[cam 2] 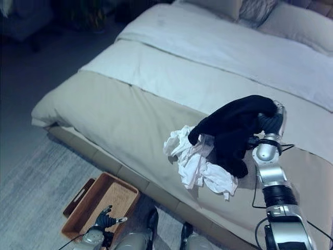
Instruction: Pick up clothes into the bucket
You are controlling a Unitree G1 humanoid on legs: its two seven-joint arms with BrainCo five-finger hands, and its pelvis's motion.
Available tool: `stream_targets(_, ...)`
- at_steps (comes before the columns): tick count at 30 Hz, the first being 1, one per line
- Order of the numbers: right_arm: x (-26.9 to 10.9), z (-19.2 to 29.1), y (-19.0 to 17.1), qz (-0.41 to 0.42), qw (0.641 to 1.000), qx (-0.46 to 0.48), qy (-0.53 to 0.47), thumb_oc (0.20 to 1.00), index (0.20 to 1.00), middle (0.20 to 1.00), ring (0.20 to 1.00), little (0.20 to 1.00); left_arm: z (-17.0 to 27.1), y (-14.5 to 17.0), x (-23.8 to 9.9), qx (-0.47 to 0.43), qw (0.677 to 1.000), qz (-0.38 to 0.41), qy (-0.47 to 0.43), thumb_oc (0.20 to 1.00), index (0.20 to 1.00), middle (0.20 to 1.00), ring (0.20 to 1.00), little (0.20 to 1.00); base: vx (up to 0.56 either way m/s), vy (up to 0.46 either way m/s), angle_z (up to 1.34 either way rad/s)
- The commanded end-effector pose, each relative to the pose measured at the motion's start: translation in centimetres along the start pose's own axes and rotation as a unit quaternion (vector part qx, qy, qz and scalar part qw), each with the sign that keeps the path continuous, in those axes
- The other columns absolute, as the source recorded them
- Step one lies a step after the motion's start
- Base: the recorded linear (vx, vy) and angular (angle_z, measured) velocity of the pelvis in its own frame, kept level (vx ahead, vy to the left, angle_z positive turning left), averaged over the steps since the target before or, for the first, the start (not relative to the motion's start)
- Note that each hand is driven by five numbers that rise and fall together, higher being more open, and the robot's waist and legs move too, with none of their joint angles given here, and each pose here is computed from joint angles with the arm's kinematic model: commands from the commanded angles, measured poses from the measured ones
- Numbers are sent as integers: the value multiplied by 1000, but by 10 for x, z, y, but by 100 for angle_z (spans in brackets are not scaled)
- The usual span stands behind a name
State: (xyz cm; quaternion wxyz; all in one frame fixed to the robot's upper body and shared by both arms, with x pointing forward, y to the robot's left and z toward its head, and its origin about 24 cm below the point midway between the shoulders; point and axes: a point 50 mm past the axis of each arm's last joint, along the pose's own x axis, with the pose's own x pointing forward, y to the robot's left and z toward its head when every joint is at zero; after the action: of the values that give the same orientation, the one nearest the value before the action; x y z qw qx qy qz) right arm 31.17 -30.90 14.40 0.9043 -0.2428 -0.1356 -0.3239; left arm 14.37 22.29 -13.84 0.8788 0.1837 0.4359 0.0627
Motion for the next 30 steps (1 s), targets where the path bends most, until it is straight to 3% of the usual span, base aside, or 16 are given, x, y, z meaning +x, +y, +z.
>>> stream_targets(1,21,40,-32,-55,993,31,-98,200,200,200,200,200,-5,-3,-1,35,999,-11,7,1000,1000,1000,1000,1000,50,-41,-6)
stream_targets(9,37,50,-50,-72,992,23,-105,200,200,200,200,200,-31,-8,-10,30,998,-26,48,1000,1000,1000,1000,1000,42,-12,1)
stream_targets(15,47,79,-59,-85,984,24,-157,200,200,200,200,200,27,9,-7,-56,995,1,-85,1000,1000,1000,1000,1000,15,-3,0)
stream_targets(17,49,106,-59,-82,976,44,-199,200,200,200,200,200,108,35,-24,-130,956,9,-264,1000,1000,1000,1000,1000,0,0,0)
stream_targets(20,47,115,-55,-65,973,67,-213,200,200,200,200,200,143,46,-42,-144,929,-10,-342,1000,1000,1000,1000,1000,0,0,0)
stream_targets(23,40,125,-42,-1,970,81,-231,200,200,200,200,200,197,67,-81,-126,872,-47,-470,1000,1000,1000,1000,1000,4,6,-3)
stream_targets(26,28,130,-24,80,963,81,-243,200,200,200,200,200,233,75,-110,-91,829,-59,-548,1000,1000,1000,1000,1000,-5,14,-12)
stream_targets(30,16,135,-10,149,952,68,-258,200,200,200,200,200,263,62,-131,-64,794,-108,-595,1000,1000,1000,1000,1000,8,4,-3)
